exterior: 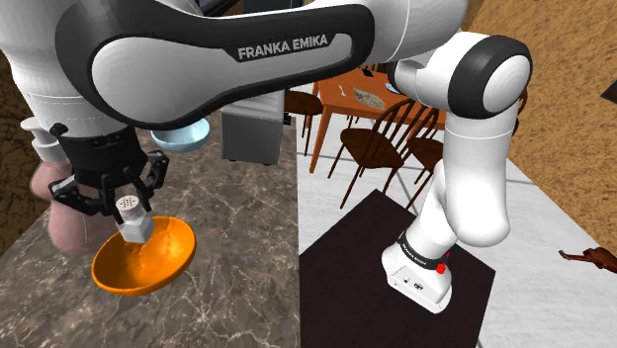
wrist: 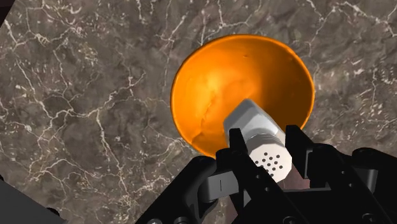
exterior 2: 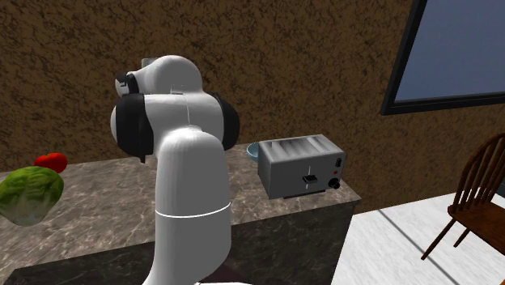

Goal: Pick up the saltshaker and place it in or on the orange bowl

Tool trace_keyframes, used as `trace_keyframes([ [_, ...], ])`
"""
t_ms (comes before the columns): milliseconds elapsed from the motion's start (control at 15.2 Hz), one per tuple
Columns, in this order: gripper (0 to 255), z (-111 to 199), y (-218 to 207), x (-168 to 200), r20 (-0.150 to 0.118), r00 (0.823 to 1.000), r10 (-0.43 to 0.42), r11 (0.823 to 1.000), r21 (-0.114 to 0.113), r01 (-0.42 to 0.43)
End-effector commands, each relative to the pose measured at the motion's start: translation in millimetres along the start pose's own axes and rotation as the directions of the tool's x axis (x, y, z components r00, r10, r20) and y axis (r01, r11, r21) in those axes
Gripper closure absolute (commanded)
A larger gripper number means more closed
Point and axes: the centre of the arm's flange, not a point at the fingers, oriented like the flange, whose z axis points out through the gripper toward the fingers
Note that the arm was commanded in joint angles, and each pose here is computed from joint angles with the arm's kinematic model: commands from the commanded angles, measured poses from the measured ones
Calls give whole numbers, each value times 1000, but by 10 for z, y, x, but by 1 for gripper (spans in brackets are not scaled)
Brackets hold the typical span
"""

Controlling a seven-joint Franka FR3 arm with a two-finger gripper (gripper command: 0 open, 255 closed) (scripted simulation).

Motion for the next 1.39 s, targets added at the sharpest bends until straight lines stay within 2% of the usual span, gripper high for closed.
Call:
trace_keyframes([
  [0, 255, 106, 1, -4, 0, 1000, 0, 1000, 0, 0],
  [330, 255, 348, 1, -4, 0, 1000, 0, 1000, 0, 0],
  [858, 255, 348, 1, -4, 0, 1000, 0, 1000, 0, 0],
  [924, 0, 348, 1, -4, 0, 1000, 0, 1000, 0, 0],
  [1254, 0, 348, 1, -4, 0, 1000, 0, 1000, 0, 0],
  [1320, 0, 216, 1, -4, 0, 1000, 0, 1000, 0, 0],
])
